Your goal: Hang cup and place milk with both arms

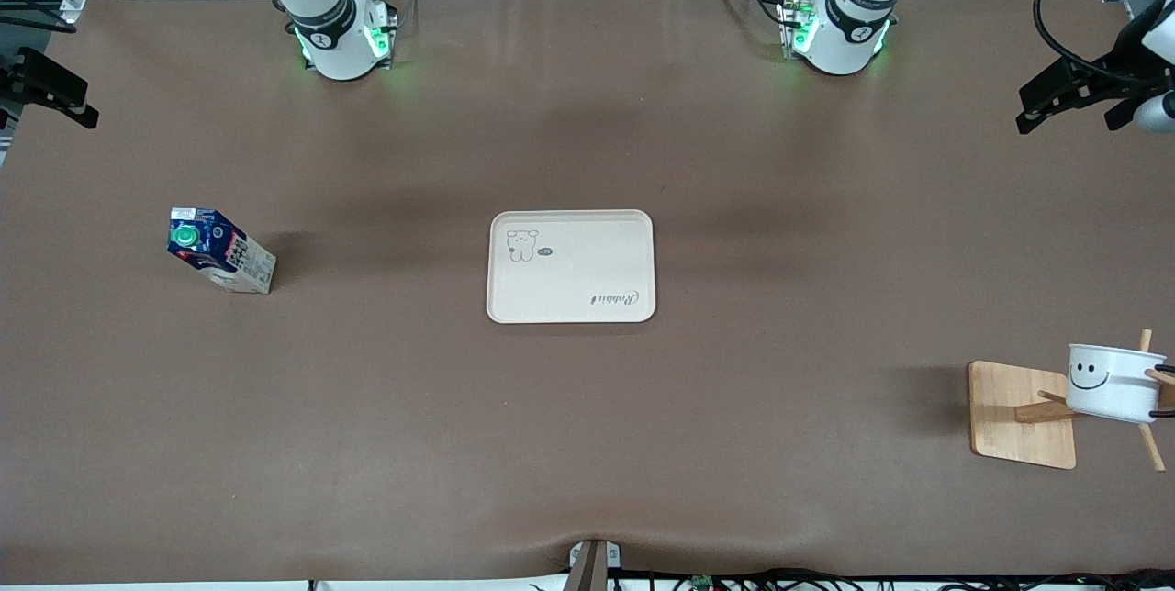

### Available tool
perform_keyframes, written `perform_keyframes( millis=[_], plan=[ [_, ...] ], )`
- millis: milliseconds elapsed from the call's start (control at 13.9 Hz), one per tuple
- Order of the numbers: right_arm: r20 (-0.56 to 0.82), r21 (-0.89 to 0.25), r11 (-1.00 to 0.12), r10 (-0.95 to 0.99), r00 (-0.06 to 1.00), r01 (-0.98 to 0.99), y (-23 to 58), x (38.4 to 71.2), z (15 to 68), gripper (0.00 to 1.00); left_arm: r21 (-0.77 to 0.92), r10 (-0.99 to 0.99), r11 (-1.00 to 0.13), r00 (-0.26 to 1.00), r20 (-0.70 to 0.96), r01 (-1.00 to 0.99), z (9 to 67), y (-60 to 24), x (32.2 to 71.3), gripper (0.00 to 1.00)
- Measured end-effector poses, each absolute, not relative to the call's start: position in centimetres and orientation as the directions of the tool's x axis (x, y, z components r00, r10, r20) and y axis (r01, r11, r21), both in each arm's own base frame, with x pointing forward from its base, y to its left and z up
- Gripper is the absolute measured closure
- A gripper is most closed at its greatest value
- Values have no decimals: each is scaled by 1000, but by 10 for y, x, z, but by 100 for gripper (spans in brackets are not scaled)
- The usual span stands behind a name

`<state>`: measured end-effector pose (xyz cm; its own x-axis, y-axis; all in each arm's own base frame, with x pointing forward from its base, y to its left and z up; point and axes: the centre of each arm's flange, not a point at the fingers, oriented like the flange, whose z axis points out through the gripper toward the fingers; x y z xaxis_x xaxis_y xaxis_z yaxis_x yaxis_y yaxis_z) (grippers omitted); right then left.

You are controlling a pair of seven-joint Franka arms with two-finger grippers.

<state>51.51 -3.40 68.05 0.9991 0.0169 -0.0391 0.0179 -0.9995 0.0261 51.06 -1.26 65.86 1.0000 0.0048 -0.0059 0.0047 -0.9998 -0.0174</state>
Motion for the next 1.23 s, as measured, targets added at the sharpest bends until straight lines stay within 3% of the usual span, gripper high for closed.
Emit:
perform_keyframes(
  millis=[1226],
  plan=[
    [-39, 26, -997, 65, 997, 66, -9, 516, 679, 0, -6, -3, -1000, 1000, -15, -4, 659, -11, 511, 0]
  ],
)
